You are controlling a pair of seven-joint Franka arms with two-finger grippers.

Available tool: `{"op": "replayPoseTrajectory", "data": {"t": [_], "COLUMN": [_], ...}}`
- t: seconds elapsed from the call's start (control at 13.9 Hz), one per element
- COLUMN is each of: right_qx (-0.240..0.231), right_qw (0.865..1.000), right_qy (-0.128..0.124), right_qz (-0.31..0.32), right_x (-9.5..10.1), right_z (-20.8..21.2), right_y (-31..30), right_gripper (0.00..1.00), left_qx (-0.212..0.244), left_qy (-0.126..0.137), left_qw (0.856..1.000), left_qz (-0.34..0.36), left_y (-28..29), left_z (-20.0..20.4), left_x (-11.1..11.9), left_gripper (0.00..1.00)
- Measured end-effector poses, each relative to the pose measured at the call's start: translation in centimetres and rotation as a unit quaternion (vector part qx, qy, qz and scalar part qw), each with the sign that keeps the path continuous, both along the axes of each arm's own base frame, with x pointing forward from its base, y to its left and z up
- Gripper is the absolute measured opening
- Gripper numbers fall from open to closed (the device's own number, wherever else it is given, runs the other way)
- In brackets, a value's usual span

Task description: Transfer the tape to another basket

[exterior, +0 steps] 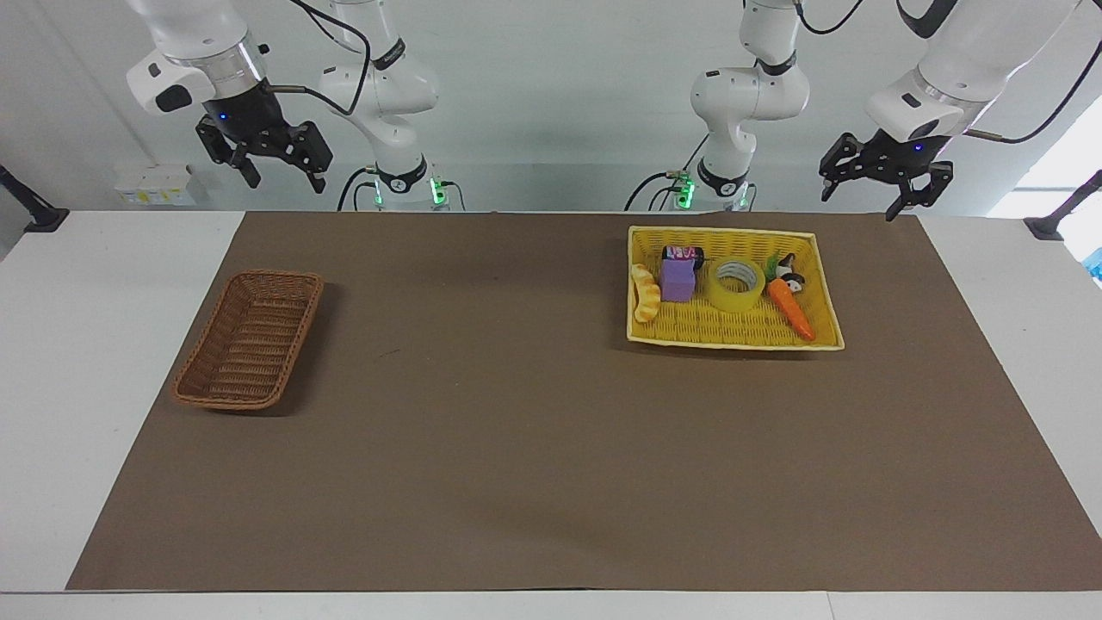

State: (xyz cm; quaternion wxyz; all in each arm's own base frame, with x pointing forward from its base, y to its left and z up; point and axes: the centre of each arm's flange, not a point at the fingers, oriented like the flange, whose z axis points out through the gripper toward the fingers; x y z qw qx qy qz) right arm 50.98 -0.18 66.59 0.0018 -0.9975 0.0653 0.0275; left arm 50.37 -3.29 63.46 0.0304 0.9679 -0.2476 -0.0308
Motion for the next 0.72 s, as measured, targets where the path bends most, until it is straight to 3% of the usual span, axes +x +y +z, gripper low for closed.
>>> {"op": "replayPoseTrajectory", "data": {"t": [0.58,0.72], "right_qx": [0.000,0.000], "right_qw": [1.000,1.000], "right_qy": [0.001,0.003], "right_qz": [0.000,-0.002], "right_x": [0.0,0.0], "right_z": [-0.1,-0.2], "right_y": [0.0,-0.2], "right_gripper": [1.00,1.00], "left_qx": [-0.020,-0.021], "left_qy": [0.065,0.066], "left_qw": [0.992,0.992], "left_qz": [-0.103,-0.109], "left_y": [-0.3,-0.3], "left_z": [-6.7,-8.9], "left_x": [-0.9,-0.9], "left_gripper": [1.00,1.00]}}
